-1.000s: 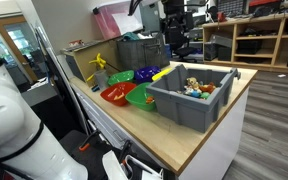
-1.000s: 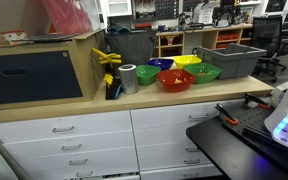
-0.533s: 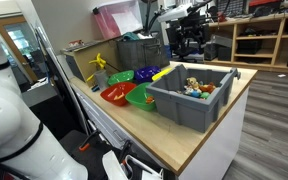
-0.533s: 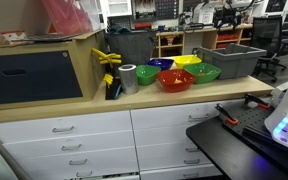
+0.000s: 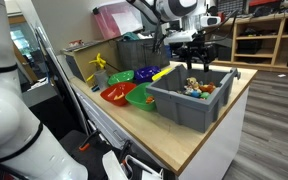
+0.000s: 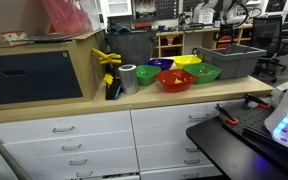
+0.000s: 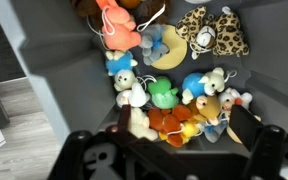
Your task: Put the blue toy into the green bowl on the left
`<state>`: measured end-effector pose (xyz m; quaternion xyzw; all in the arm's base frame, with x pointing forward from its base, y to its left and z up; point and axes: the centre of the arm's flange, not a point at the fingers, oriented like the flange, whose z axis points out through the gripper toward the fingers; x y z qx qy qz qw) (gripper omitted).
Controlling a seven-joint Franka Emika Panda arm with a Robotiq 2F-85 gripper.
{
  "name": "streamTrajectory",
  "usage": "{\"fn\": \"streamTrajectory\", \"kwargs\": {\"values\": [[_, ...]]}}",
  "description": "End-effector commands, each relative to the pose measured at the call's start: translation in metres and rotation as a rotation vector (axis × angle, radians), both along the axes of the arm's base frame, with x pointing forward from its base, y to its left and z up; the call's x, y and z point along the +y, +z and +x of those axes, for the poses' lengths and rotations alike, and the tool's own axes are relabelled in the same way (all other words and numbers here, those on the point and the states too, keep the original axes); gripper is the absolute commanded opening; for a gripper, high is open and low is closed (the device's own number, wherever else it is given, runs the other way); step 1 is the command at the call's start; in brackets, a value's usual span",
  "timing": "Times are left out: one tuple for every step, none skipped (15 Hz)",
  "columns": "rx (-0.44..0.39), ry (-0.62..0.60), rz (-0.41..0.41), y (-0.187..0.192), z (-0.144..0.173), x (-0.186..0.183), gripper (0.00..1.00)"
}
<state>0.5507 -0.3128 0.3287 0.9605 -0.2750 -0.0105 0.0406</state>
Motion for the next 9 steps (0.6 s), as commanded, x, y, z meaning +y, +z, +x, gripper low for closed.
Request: {"fn": "streamTrajectory", "kwargs": {"values": [[0.011, -0.034, -0.001, -0.024, 0.006, 0.003, 1.00], [0.023, -0.034, 0.004, -0.031, 0.005, 0.005, 1.00], [0.034, -0.038, 0.007, -0.039, 0.004, 0.006, 1.00], [0.044, -0.046, 0.010, -0.046, 0.002, 0.007, 1.00], [0.053, -0.056, 0.013, -0.053, 0.000, 0.008, 1.00], [0.061, -0.066, 0.014, -0.058, -0.002, 0.009, 1.00], [0.068, -0.079, 0.016, -0.062, -0.004, 0.009, 1.00], [0.075, -0.090, 0.017, -0.068, -0.006, 0.009, 1.00], [0.078, -0.107, 0.016, -0.072, -0.008, 0.009, 1.00]]}}
